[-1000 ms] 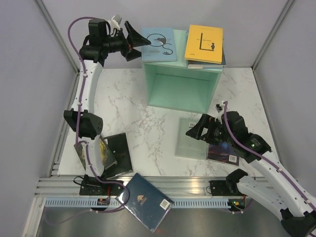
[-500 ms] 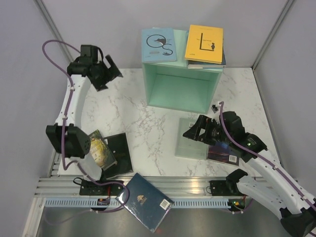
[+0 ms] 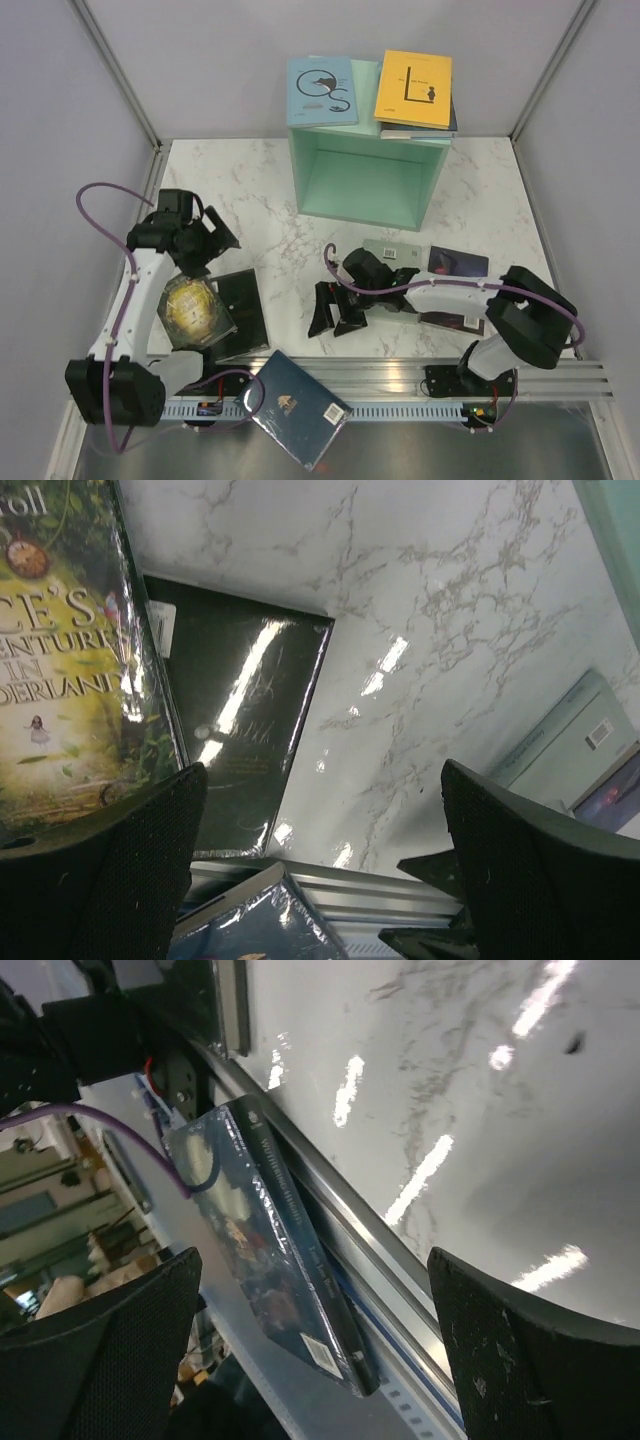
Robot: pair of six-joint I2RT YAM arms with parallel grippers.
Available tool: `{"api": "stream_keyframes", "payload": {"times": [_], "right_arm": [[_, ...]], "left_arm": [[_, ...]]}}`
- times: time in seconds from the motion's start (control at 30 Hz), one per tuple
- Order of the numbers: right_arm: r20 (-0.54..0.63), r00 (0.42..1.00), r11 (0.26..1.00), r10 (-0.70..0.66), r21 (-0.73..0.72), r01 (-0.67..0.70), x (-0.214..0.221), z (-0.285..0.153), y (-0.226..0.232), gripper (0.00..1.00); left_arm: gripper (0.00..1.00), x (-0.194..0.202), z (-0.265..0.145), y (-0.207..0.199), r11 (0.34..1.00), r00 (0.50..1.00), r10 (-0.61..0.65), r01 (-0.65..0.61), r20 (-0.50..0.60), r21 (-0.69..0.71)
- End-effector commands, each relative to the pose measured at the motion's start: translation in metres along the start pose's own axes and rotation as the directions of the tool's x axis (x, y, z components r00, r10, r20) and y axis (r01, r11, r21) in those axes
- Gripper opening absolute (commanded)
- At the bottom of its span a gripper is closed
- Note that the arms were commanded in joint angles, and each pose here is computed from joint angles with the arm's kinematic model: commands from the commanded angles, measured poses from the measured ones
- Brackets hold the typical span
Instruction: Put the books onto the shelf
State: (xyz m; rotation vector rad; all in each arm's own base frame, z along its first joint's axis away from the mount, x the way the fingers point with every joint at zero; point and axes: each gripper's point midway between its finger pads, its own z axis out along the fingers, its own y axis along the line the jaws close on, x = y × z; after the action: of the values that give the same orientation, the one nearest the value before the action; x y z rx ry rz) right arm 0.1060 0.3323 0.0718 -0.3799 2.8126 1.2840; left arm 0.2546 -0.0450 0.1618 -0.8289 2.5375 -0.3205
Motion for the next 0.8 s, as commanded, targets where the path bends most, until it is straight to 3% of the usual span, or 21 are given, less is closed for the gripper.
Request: {"api": "stream_keyframes", "payload": {"times": [0.0,0.13,0.5,0.77], "right_arm": [[-0.002,0.996,0.957,-0.093,-0.275,0.089,-0.003,0.013,0.049,0.97],[-0.061,0.991,0.930,-0.121,-0.356,0.092,0.004,0.034,0.061,0.97],[-0.190,0.980,0.885,-0.057,-0.465,-0.039,0.035,0.068,0.046,0.95],[-0.237,0.966,0.864,-0.104,-0.503,-0.031,0.056,0.079,0.059,0.93]], "left_arm": [[1.00,0.021,-0.008,0.004,0.997,0.999,-0.043,0.042,0.007,0.061],[1.00,0.049,0.004,0.017,0.997,0.996,-0.048,0.051,-0.070,0.052],[1.00,0.048,0.002,0.016,0.998,0.998,-0.019,0.023,-0.060,0.066],[1.00,0.047,0.003,0.016,0.997,0.998,-0.013,0.017,-0.057,0.071]]}}
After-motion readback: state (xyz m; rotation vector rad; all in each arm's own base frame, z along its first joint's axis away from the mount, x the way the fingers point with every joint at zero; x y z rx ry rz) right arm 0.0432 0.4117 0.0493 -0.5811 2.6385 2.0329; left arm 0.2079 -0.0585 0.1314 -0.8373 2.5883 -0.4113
